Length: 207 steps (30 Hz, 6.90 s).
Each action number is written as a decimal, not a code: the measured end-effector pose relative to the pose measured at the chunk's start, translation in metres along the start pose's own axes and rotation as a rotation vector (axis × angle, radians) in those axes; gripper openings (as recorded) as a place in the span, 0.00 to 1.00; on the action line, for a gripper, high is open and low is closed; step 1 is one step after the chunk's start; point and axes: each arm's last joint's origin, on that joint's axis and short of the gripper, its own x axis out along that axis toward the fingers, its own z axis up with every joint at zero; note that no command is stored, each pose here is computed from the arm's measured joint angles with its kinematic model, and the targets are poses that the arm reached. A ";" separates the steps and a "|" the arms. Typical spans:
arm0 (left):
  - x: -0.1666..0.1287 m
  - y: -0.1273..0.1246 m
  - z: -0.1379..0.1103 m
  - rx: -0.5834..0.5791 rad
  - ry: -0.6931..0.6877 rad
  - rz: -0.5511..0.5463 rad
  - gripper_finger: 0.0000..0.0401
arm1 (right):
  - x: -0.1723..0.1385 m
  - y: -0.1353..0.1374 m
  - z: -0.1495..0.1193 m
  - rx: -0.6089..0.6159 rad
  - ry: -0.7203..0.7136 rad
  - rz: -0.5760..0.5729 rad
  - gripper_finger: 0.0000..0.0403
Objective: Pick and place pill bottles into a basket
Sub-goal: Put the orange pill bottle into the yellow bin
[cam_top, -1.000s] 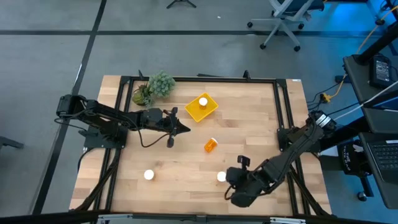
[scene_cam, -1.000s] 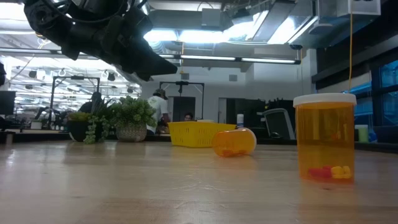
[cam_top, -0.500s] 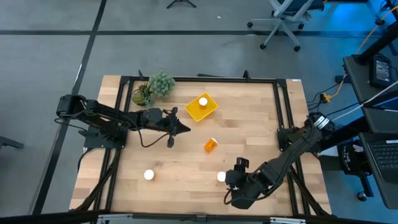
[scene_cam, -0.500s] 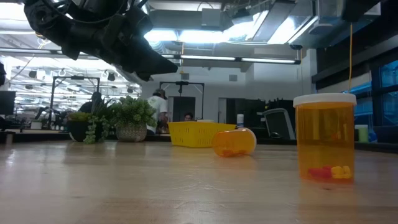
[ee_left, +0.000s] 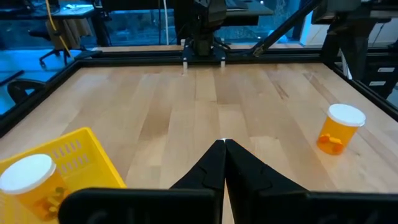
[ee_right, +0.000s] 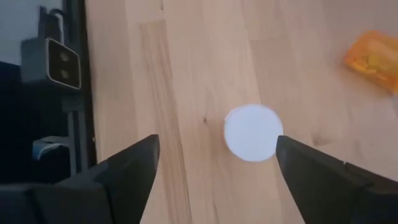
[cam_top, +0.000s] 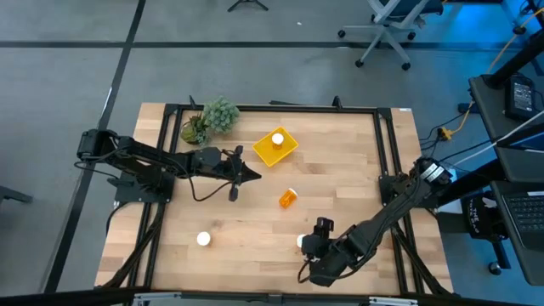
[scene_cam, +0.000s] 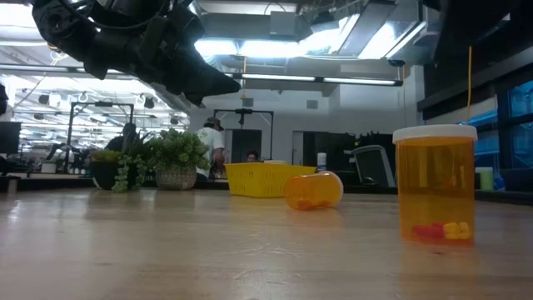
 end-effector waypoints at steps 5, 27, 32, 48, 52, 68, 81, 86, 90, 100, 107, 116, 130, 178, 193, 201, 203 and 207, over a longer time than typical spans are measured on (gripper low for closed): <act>0.000 0.000 0.000 0.008 -0.001 -0.001 0.01 | 0.014 -0.001 -0.001 0.055 0.029 -0.036 0.81; 0.000 0.000 0.000 0.006 -0.001 -0.001 0.01 | 0.049 -0.009 -0.003 0.042 0.064 -0.124 0.80; 0.000 0.000 0.000 0.000 0.000 -0.002 0.01 | 0.062 -0.016 -0.013 0.060 0.068 -0.127 0.80; 0.000 0.000 0.000 0.000 0.000 -0.002 0.02 | 0.078 -0.017 -0.021 0.075 -0.008 -0.079 0.79; 0.000 0.000 0.000 0.000 0.000 -0.002 0.01 | 0.078 -0.017 -0.021 0.072 -0.007 -0.080 0.72; 0.000 0.000 0.000 0.000 0.000 -0.002 0.01 | 0.077 -0.017 -0.021 0.069 -0.009 -0.080 0.46; 0.000 0.000 0.000 0.000 0.000 -0.002 0.02 | 0.077 -0.017 -0.021 0.070 -0.006 -0.078 0.47; 0.000 0.000 0.000 0.000 0.000 -0.002 0.01 | 0.075 -0.018 -0.021 0.066 -0.004 -0.074 0.46; 0.000 0.000 0.000 0.000 0.000 -0.002 0.01 | 0.063 -0.019 -0.015 0.058 -0.032 -0.050 0.46; 0.000 0.000 0.000 0.000 0.001 -0.002 0.01 | 0.027 -0.030 0.001 0.018 -0.111 -0.024 0.46; 0.000 0.000 0.000 0.000 0.001 -0.001 0.02 | 0.005 -0.043 0.014 -0.022 -0.169 -0.017 0.45; 0.000 0.000 -0.001 -0.001 0.008 -0.002 0.01 | -0.004 -0.060 0.025 -0.061 -0.189 -0.060 0.45; 0.000 0.000 -0.005 -0.004 0.045 0.008 0.01 | 0.007 -0.096 0.055 -0.084 -0.222 -0.120 0.45; 0.000 0.002 -0.001 0.202 0.013 0.055 0.02 | 0.022 -0.303 0.117 0.005 -0.228 -0.234 0.46; 0.000 0.002 -0.001 0.201 0.016 0.078 0.02 | 0.035 -0.321 0.115 0.085 -0.193 -0.200 0.46; 0.000 0.004 -0.001 0.202 0.021 0.123 0.01 | 0.049 -0.322 0.114 0.083 -0.171 -0.200 0.46; 0.000 0.004 -0.001 0.204 0.022 0.125 0.02 | 0.052 -0.324 0.113 0.088 -0.162 -0.203 0.46; 0.000 0.004 -0.001 0.216 0.023 0.129 0.02 | 0.061 -0.329 0.113 0.098 -0.154 -0.209 0.46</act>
